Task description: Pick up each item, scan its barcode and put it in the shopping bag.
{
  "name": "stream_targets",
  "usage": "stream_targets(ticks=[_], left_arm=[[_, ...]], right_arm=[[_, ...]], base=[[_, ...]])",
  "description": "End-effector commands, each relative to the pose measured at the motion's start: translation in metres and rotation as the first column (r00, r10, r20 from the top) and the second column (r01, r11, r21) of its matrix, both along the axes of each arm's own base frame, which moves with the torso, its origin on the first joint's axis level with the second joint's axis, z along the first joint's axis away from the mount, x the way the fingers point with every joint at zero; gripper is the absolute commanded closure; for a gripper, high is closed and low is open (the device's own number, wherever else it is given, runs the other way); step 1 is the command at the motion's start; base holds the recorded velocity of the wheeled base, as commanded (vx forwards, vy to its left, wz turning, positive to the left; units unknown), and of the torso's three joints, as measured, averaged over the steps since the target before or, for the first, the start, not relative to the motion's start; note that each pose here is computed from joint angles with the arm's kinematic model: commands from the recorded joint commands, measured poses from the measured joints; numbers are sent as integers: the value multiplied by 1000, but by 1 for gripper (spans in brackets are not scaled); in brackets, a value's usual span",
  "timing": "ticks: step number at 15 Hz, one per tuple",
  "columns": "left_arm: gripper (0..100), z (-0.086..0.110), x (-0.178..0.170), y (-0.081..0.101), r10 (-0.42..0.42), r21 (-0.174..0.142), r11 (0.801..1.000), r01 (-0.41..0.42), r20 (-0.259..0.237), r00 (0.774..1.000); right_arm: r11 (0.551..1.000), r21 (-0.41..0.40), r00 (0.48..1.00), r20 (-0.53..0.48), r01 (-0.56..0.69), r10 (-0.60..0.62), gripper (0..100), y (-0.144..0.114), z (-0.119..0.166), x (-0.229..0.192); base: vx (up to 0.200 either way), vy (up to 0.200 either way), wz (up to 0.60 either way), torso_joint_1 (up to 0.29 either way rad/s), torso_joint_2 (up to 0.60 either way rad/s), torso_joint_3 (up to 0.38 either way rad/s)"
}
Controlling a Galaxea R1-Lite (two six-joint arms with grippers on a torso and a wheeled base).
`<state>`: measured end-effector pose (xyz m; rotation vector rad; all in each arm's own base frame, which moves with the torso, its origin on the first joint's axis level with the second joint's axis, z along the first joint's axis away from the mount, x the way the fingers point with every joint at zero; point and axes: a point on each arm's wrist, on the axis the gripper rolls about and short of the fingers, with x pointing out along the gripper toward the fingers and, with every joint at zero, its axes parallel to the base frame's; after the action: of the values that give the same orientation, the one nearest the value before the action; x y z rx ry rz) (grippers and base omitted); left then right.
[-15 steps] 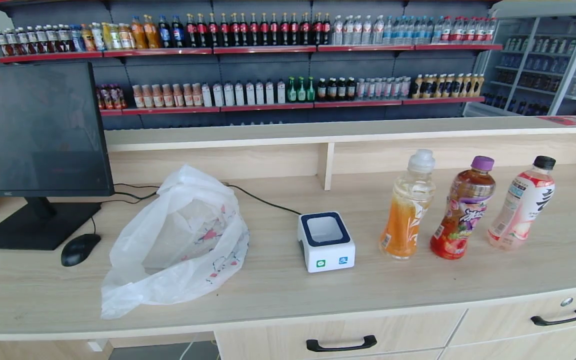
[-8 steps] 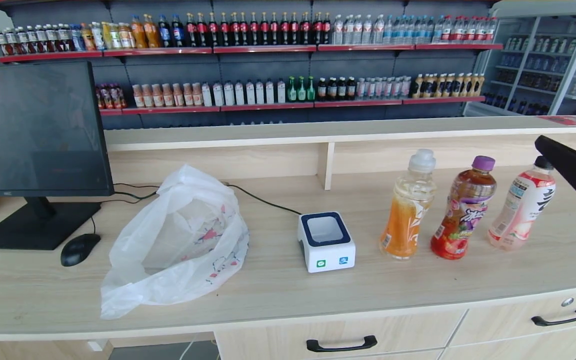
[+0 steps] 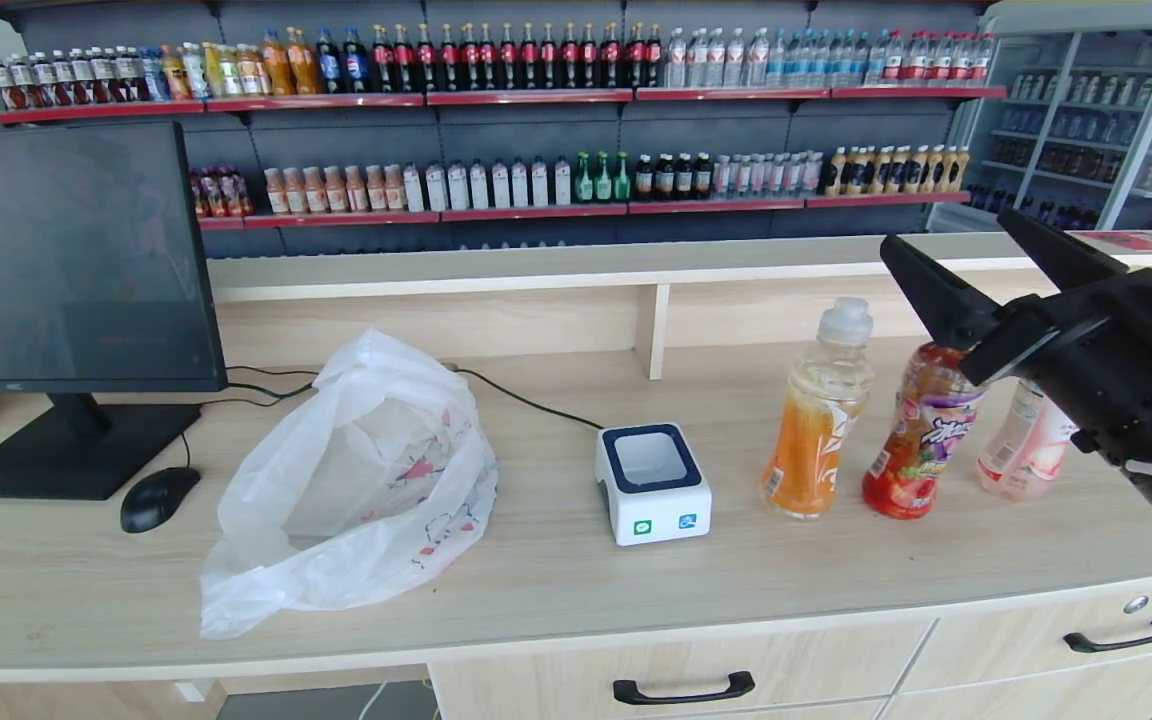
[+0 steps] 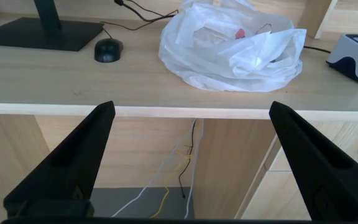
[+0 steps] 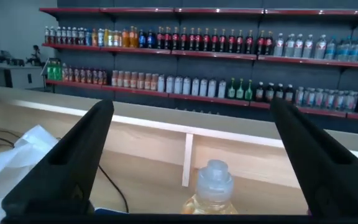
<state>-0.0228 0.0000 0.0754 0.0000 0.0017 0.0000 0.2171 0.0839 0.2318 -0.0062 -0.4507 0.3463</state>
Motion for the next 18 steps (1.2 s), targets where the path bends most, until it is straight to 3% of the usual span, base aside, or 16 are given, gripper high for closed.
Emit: stream_targets(ticks=[1, 7, 12, 14, 16, 18], left_arm=[[0, 0, 0, 0, 0, 0, 1000, 0, 2, 1000], [0, 0, 0, 0, 0, 0, 1000, 0, 2, 1000], [0, 0, 0, 0, 0, 0, 1000, 0, 2, 1000], [0, 0, 0, 0, 0, 0, 1000, 0, 2, 1000], [0, 0, 0, 0, 0, 0, 1000, 0, 0, 1000], [0, 0, 0, 0, 0, 0, 1000, 0, 2, 1000]], right_arm=[[1000, -25, 998, -62, 1, -2, 0, 6, -21, 15], [992, 4, 984, -131, 124, -123, 0, -4, -37, 3], [992, -64, 953, -278, 110, -124, 0, -10, -73, -18], [993, -54, 944, -308, 105, -116, 0, -10, -80, -19], [999, -25, 910, -412, 42, -49, 0, 3, -100, -18], [999, -27, 876, -479, 36, -44, 0, -1, -115, -29]], base=[[0, 0, 0, 0, 0, 0], [0, 0, 0, 0, 0, 0], [0, 0, 0, 0, 0, 0], [0, 0, 0, 0, 0, 0], [0, 0, 0, 0, 0, 0], [0, 0, 0, 0, 0, 0]])
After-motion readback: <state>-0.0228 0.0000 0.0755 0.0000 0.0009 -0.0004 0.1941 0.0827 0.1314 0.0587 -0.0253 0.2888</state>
